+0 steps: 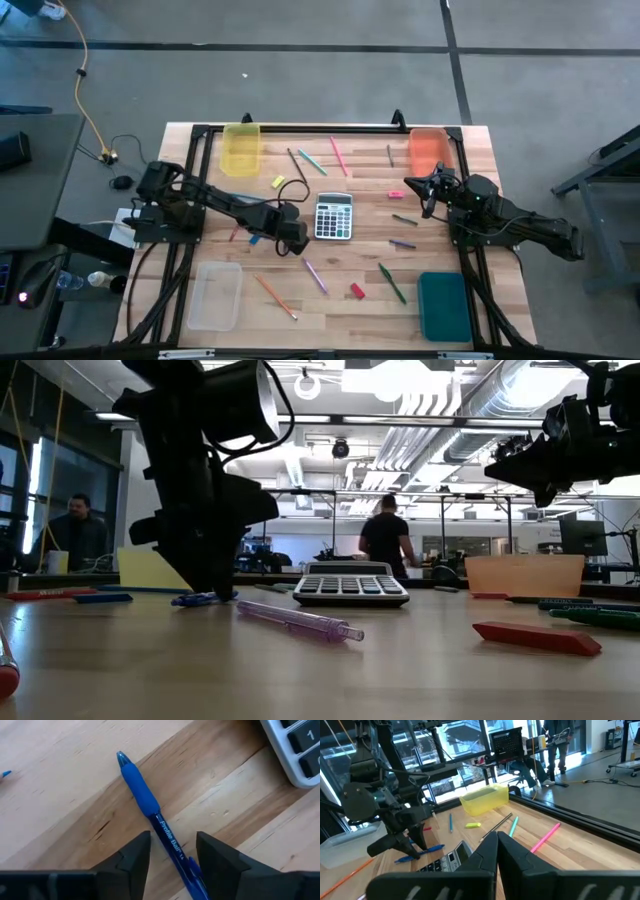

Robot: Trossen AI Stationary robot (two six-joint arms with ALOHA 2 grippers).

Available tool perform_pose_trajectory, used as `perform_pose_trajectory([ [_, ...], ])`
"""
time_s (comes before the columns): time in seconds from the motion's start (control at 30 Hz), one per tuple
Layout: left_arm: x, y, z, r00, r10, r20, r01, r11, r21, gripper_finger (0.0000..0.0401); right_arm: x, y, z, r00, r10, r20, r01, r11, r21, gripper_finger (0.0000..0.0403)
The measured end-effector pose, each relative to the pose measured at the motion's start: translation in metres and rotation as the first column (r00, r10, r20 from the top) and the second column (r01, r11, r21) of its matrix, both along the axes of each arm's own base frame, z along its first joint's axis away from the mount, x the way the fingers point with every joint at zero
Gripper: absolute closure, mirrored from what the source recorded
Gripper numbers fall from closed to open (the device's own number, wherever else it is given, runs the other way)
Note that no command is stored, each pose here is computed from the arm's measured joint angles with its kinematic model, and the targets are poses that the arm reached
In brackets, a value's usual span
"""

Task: Sort crayons/erasers/pens/pencils in bins
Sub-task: Put the blue pen into the orange bin

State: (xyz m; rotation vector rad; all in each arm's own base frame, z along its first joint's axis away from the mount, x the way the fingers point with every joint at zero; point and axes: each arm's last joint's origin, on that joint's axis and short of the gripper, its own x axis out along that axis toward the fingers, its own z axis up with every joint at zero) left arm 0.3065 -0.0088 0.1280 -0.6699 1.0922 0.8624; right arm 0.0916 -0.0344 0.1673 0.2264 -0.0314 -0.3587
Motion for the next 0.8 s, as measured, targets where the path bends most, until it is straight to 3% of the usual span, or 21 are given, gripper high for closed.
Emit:
perform_pose_trajectory([
  [0.4, -0.001, -0.002, -0.001, 0.988, -0.145, -0.043, 0.142, 0.988, -0.062, 0.0337, 0.000, 0.000, 0.000, 1.000, -0.001, 0.000, 0.001, 1.000, 0.000, 0.0402],
  [0.8, -0.010, -0.001, 0.008, 0.977, -0.195, -0.082, 0.188, 0.979, -0.081, 0.0384, 0.000, 0.000, 0.000, 1.000, 0.000, 0.000, 0.000, 1.000, 0.000, 0.0402],
])
